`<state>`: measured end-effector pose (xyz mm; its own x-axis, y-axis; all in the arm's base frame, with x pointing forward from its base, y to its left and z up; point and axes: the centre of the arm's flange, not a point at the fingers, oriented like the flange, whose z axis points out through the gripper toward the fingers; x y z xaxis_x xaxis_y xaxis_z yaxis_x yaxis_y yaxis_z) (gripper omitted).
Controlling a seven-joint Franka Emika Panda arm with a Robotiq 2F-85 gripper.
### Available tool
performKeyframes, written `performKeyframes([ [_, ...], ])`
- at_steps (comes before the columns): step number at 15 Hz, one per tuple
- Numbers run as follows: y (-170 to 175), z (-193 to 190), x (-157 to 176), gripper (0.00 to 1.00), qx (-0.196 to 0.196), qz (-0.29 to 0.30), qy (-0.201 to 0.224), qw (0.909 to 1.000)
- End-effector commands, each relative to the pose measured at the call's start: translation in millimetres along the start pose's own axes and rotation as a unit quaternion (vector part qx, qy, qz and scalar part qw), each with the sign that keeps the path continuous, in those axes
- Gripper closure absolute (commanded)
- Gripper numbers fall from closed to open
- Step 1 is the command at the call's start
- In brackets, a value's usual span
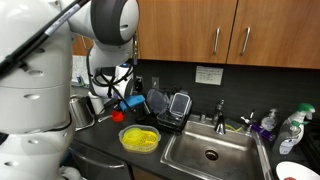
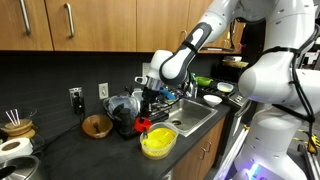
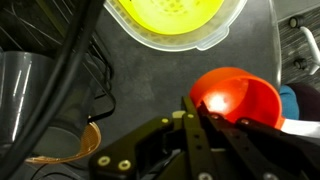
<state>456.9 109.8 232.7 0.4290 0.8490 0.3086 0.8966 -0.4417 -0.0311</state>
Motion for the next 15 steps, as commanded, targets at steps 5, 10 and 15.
performKeyframes([
  [5,1.1,3.1,30.7,0.99,0.022,0.009,0.006,0.9997],
  [10,-19.6,4.3,50.1,0.99,0.027,-0.016,-0.018,0.9994],
  [15,-17.7,3.1,63.1,0.99,0.016,-0.056,-0.007,0.9983],
])
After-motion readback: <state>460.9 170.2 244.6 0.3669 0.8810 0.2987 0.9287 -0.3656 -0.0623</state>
